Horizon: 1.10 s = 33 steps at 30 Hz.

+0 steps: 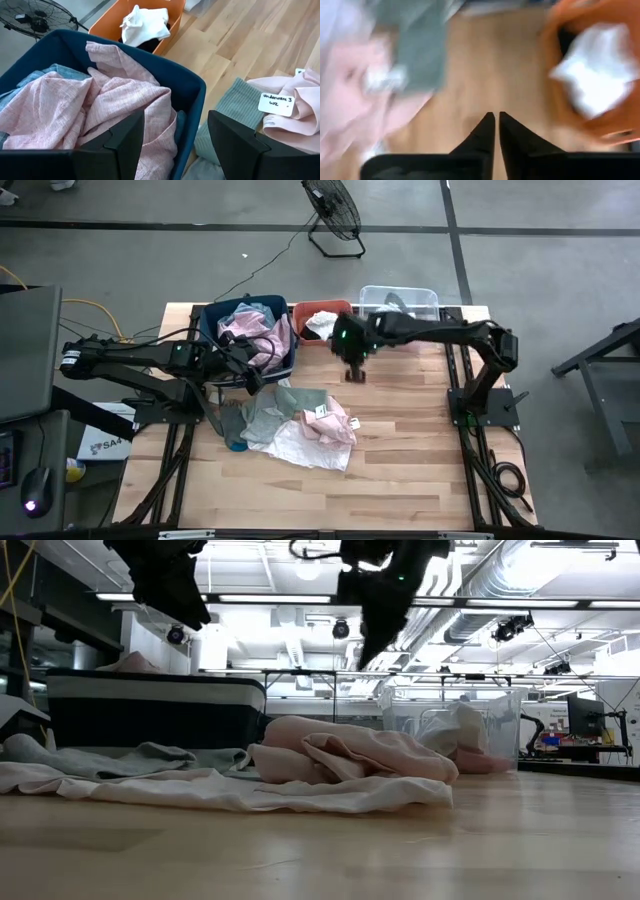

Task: Pick & Place Cloths
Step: Put the light pink underwear into the transparent bin

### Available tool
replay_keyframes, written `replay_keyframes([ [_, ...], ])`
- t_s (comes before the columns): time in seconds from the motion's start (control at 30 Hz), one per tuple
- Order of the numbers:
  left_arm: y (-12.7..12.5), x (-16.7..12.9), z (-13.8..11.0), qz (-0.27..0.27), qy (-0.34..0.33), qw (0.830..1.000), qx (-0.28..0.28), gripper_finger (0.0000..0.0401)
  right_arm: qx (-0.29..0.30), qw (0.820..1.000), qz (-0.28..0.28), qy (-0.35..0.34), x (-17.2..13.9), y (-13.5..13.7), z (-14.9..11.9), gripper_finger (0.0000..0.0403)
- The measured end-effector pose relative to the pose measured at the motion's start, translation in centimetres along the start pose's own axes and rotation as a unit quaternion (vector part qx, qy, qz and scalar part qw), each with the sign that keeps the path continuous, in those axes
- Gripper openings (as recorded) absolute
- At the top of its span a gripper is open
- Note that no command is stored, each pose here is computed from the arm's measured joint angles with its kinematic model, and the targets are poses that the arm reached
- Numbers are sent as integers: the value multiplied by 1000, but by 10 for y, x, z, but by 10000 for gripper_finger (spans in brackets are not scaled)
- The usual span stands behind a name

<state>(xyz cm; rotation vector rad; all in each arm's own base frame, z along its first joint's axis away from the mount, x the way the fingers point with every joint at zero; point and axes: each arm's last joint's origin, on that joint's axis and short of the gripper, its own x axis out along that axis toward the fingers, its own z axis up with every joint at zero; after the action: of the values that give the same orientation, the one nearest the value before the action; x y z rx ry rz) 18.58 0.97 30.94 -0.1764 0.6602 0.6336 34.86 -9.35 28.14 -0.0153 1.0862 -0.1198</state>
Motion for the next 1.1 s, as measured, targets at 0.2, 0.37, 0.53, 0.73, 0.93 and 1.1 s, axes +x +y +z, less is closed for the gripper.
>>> replay_keyframes([
  [0.2,0,0,0,1,1,1000,1,213,-55,994,60,75,16,50,-10,107],
  [0.37,0,0,0,1,2,1000,1,213,-115,985,87,93,39,87,-30,193],
  [0.53,0,0,0,1,2,1000,1,213,-142,983,95,68,57,112,-44,239],
  [0.73,0,0,0,0,1,1000,-4,213,-174,978,111,5,66,140,-47,248],
  [0.93,0,0,0,0,1,1000,-9,213,-185,970,146,-57,69,155,-44,248],
  [1.1,0,0,0,0,1,1000,-9,213,-185,966,153,-92,77,157,-49,248],
])
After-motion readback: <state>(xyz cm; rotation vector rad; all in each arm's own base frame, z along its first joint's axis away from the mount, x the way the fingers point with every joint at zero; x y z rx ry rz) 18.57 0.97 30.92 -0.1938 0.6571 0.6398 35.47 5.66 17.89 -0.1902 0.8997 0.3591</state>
